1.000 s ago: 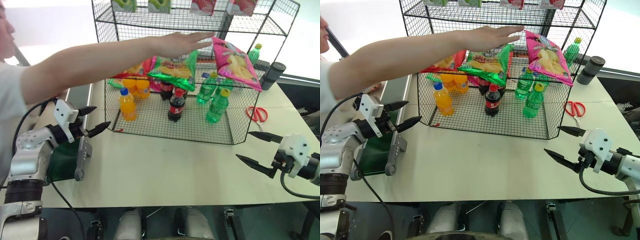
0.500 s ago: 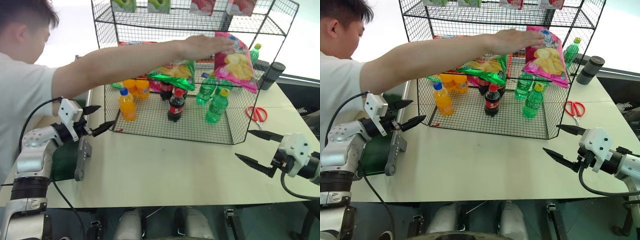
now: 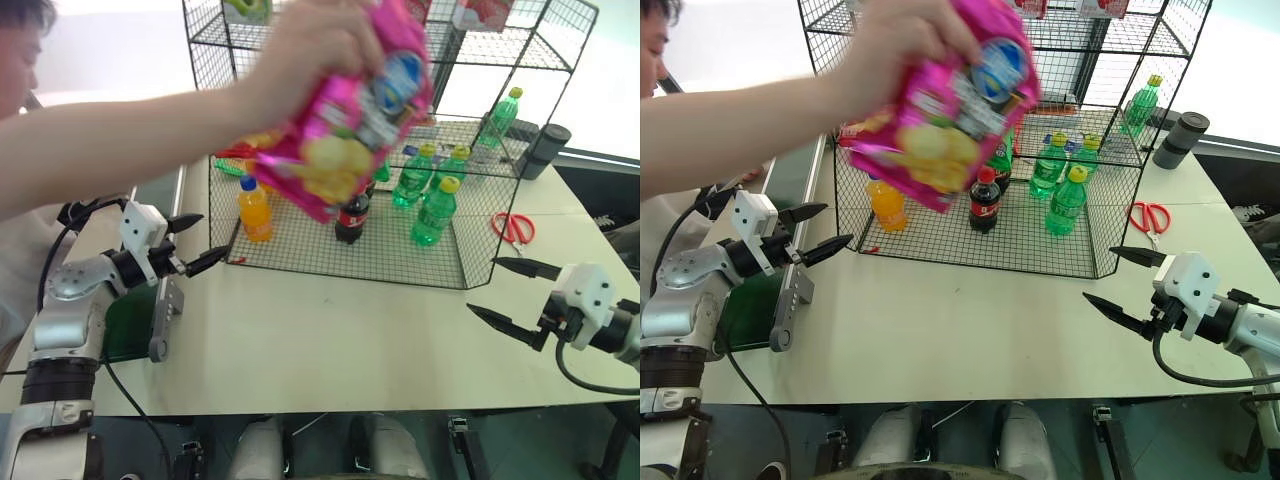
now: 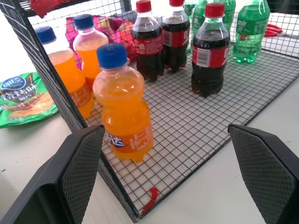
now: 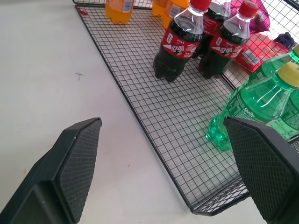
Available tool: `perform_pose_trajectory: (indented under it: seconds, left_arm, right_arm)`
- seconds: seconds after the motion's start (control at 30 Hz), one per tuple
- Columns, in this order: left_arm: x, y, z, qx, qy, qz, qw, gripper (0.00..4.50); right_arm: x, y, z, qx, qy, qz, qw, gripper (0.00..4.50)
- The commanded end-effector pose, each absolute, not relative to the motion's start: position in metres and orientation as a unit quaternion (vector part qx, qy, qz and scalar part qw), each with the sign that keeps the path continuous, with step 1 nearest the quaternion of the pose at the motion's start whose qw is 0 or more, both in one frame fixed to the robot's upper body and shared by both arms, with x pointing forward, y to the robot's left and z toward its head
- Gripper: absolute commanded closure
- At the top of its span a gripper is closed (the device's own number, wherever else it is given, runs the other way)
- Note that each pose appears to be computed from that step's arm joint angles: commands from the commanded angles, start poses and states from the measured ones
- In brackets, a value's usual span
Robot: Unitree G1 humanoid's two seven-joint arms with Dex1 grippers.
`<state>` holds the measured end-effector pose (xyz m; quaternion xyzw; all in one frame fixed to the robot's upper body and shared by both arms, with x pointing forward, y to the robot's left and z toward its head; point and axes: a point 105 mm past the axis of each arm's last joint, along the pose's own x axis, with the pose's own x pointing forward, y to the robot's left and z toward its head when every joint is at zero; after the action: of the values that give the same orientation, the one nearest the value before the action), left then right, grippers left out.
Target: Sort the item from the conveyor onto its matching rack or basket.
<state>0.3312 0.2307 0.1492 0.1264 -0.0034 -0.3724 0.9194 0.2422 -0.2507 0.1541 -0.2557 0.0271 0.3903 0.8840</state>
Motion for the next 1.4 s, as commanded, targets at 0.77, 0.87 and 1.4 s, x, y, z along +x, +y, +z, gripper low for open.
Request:
perform_pose_trajectory:
  seconds: [0.77, 0.87, 1.4]
  left_arm:
    - [0.296, 0.224, 0.154, 0.131, -0.045, -0.372, 0.918, 0.0]
    - [0.295, 0.221, 0.157, 0.125, -0.054, -0.369, 0.919, 0.0]
    - [0.278, 0.222, 0.152, 0.134, -0.047, -0.348, 0.927, 0.0]
  right_arm:
    - [0.271, -0.159, 0.169, -0.083, -0.061, 0.527, 0.843, 0.13]
    - [0.274, -0.135, 0.179, -0.04, -0.09, 0.574, 0.813, 0.13]
    - [0.285, -0.101, 0.152, -0.039, -0.077, 0.626, 0.775, 0.13]
